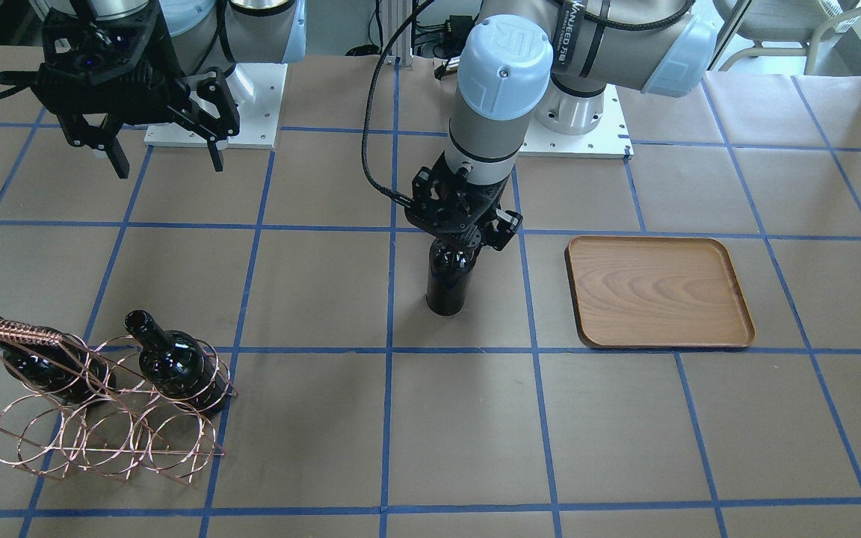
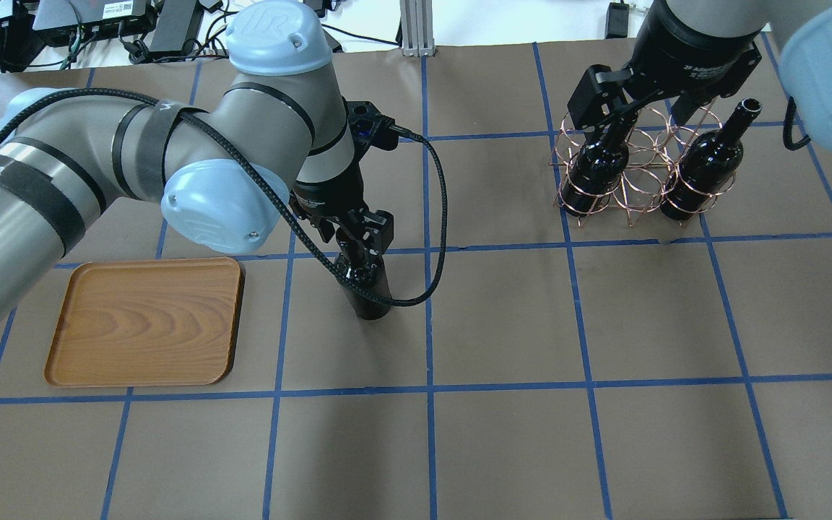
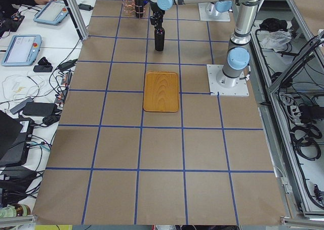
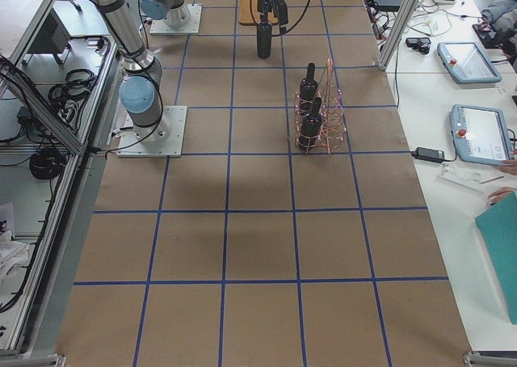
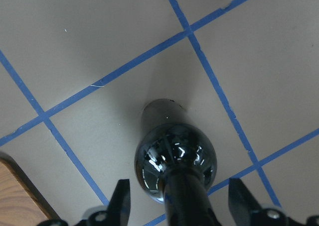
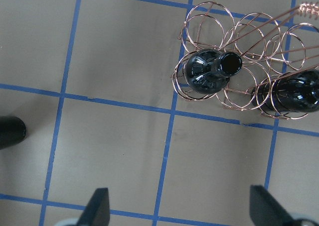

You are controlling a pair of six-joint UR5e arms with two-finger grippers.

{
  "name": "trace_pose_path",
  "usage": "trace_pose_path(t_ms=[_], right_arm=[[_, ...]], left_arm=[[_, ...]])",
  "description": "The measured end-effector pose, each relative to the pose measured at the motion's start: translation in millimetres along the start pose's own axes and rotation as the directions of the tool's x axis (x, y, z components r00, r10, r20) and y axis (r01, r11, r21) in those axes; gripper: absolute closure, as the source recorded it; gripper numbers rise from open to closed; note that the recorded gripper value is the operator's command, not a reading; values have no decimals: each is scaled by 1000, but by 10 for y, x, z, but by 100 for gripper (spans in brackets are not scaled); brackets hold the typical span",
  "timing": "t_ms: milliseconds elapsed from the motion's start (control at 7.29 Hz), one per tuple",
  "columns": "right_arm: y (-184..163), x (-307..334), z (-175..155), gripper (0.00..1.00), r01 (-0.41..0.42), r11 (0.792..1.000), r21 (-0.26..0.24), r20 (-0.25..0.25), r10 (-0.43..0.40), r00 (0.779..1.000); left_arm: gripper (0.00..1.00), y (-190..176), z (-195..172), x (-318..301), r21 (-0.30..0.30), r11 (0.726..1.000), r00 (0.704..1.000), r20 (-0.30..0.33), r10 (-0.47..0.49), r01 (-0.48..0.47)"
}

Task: Take wine from basket and place on tray
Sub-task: 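Lower the left gripper and grasp the bottle's neck, then carry the bottle with the left gripper and lay it on the wooden tray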

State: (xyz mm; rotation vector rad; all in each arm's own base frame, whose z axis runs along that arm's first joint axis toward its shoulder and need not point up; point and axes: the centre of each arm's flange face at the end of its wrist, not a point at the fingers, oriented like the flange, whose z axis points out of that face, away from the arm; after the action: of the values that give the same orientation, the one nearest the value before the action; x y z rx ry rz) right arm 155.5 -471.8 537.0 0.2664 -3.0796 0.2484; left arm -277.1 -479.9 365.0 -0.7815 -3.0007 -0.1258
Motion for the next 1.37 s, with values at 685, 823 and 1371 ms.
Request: trace_pose_path(t_ms=[685, 823, 1371], right_arm=[[60, -17, 103, 0, -1, 1000, -20, 8, 2, 1000], [64, -18, 111, 0, 0, 1000, -22, 9, 0, 1000], [86, -2, 77, 0, 0, 1000, -17, 0, 0, 1000]], left_arm=[[100, -15, -29, -4, 4, 1000, 1000, 3, -4, 4], [100, -15, -28, -4, 3, 1000, 1000, 3, -6, 6], [100, -12, -107, -28, 14, 1000, 1000, 8, -6, 6]])
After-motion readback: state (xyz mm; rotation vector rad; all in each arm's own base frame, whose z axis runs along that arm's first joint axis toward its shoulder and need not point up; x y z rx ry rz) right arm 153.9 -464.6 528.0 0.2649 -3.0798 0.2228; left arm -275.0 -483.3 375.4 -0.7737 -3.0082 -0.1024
